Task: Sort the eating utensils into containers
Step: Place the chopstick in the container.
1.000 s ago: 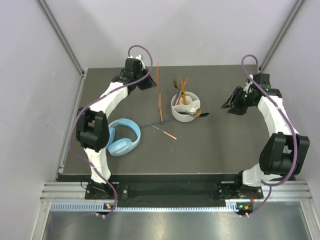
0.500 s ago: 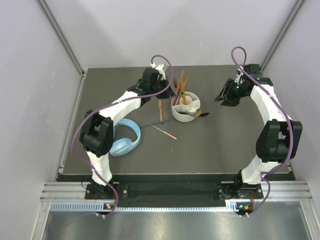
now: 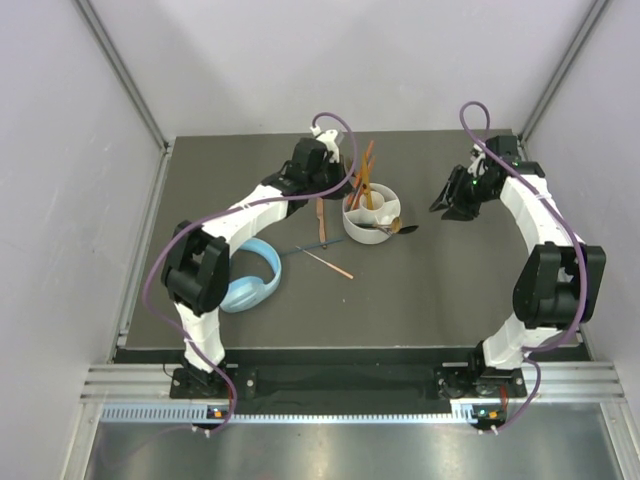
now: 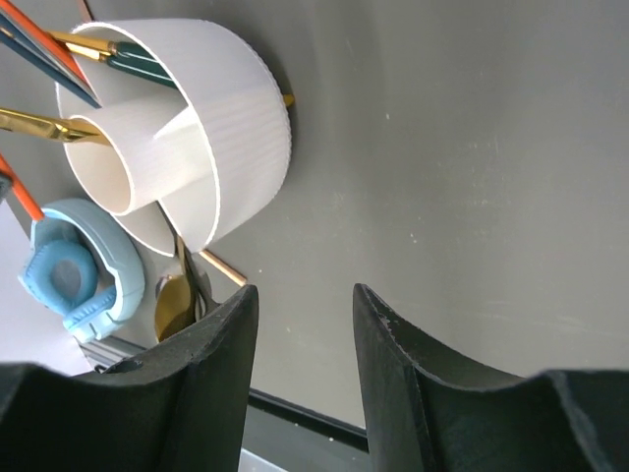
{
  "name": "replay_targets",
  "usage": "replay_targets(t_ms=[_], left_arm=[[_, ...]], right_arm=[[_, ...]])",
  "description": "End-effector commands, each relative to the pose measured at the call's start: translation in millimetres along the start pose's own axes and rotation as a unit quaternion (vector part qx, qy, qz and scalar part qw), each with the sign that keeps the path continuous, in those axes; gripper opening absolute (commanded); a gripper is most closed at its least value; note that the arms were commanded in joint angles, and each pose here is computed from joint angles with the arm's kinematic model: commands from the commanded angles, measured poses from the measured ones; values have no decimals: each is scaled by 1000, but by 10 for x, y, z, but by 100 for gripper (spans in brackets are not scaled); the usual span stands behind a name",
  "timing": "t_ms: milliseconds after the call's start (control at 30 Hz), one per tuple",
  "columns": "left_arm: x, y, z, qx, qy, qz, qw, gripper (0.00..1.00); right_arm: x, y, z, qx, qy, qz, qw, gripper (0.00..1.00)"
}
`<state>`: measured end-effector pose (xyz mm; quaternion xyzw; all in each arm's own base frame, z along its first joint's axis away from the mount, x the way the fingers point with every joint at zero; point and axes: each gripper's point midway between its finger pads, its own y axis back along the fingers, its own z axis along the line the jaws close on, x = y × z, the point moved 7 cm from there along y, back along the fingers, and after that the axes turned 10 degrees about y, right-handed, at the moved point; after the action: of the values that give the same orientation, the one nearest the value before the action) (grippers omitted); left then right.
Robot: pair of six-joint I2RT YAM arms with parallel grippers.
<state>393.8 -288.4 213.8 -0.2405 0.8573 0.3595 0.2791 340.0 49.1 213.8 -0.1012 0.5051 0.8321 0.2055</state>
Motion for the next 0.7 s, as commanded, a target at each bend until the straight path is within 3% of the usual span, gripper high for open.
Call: replay_targets(t_ms=[0,300,667], left_arm=[[-79,-135,42,-2,-41,-36,999,0],[103,-443,199,-13,-67,-9,998,0],[89,-472,239,-30,-79,-17,996,0]], right_arm=[[15,159,81,-11,24,-26,999,44],[75,143,60,-11,23,-21,999,44],[99,128,46,-9,21,-17,1000,44]])
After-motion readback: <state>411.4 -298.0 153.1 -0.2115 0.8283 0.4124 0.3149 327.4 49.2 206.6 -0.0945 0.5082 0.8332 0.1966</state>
